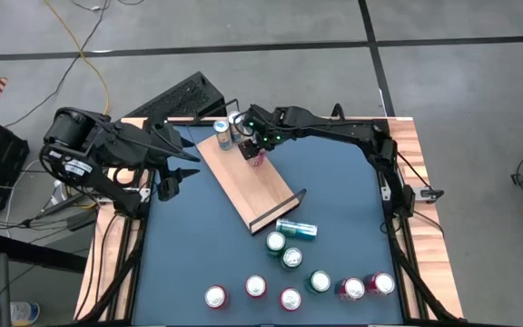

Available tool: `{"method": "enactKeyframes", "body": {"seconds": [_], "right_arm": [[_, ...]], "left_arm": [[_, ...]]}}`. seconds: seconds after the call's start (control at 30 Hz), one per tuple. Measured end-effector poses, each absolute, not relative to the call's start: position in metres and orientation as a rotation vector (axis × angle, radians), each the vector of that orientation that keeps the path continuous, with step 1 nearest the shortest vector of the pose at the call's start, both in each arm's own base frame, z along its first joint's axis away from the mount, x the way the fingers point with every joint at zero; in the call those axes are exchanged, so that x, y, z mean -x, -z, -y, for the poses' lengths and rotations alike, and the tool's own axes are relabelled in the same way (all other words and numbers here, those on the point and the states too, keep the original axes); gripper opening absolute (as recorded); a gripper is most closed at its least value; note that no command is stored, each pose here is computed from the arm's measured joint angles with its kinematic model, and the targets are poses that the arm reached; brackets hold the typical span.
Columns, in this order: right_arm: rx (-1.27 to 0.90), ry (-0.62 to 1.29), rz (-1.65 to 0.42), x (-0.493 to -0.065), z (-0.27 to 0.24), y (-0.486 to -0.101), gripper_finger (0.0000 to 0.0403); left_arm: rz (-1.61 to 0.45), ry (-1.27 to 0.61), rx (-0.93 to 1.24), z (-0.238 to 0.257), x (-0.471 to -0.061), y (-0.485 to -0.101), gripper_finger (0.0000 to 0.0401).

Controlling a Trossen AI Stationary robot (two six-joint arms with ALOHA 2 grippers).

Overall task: Place canned beverage on shelf
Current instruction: Put the top left red white soda can on the shelf

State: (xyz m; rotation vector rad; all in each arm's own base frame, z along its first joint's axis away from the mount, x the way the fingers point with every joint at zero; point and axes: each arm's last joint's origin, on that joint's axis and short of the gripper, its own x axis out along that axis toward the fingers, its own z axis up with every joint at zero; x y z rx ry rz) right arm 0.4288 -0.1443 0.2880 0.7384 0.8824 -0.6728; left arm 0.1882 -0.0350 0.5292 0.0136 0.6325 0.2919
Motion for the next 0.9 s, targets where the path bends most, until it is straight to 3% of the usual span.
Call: {"method": "enactKeyframes", "body": {"seconds": [0.9], "right_arm": [[-0.649,0.65,-0.875,-0.4324,0.1396,-0.2892,0.0315]], "left_arm": [[-0.633,-0.293,-0.012,0.0349,-0.1881,-0.5291,0.0293]]}}
